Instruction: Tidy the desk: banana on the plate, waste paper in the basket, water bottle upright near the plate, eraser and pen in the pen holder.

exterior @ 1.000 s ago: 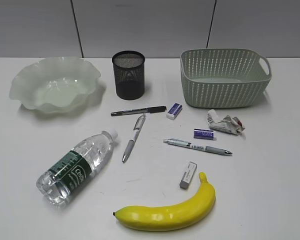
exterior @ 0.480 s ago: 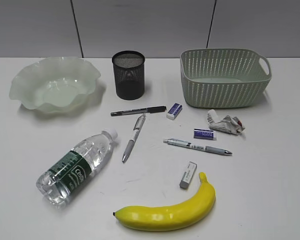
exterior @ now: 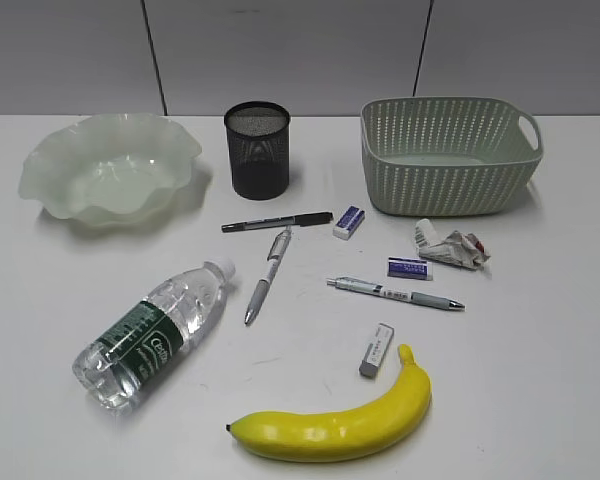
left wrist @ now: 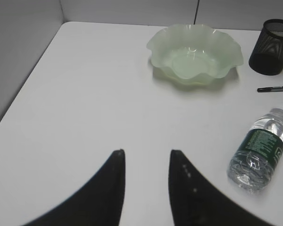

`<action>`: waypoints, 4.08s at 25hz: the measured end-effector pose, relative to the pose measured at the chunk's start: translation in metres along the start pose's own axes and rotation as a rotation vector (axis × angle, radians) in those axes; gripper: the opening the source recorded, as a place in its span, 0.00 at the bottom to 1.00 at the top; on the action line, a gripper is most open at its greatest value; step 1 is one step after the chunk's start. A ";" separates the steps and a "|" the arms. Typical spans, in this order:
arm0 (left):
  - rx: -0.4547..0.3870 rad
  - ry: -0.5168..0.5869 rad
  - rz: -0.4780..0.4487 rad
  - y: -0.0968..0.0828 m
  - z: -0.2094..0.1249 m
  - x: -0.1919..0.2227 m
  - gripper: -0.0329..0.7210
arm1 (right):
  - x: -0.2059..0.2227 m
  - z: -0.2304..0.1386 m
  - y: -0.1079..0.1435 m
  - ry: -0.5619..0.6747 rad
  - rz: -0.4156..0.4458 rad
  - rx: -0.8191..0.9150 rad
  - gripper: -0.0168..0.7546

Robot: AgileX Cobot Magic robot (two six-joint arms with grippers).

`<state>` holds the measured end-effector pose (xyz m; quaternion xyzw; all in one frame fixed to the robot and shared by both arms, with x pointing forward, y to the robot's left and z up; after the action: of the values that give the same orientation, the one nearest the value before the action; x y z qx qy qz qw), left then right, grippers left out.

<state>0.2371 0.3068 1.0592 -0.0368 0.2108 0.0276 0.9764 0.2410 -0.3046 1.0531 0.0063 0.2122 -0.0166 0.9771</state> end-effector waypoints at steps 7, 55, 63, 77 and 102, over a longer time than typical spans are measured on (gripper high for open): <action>-0.001 0.000 -0.001 0.000 0.000 0.000 0.36 | 0.000 0.000 0.000 0.000 0.000 0.000 0.35; 0.953 0.844 -0.929 -0.287 -0.004 0.239 0.76 | 0.004 0.002 0.000 0.030 0.000 -0.001 0.35; 1.070 0.911 -0.988 -0.318 -0.052 0.239 0.76 | 0.004 0.002 0.000 0.030 0.000 -0.001 0.35; 1.149 0.942 -0.961 -0.325 -0.099 0.261 0.56 | 0.004 0.002 0.001 0.030 0.001 -0.001 0.35; 0.871 0.509 -0.719 -0.260 0.116 0.282 0.48 | 0.004 0.002 0.001 0.030 0.001 -0.001 0.35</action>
<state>0.5597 0.0687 1.0638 0.2910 0.4033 -0.4012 0.7693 0.2457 -0.3042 1.0529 0.0063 0.2268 -0.0160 0.9738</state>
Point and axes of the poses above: a point on each arm's last joint axis where the gripper is mounted, x pointing out along that axis toward the gripper, y along the wrist's bending axis when the last joint is at zero, z = x × y, the point moved 1 cm from there along x, pointing out along that axis toward the gripper
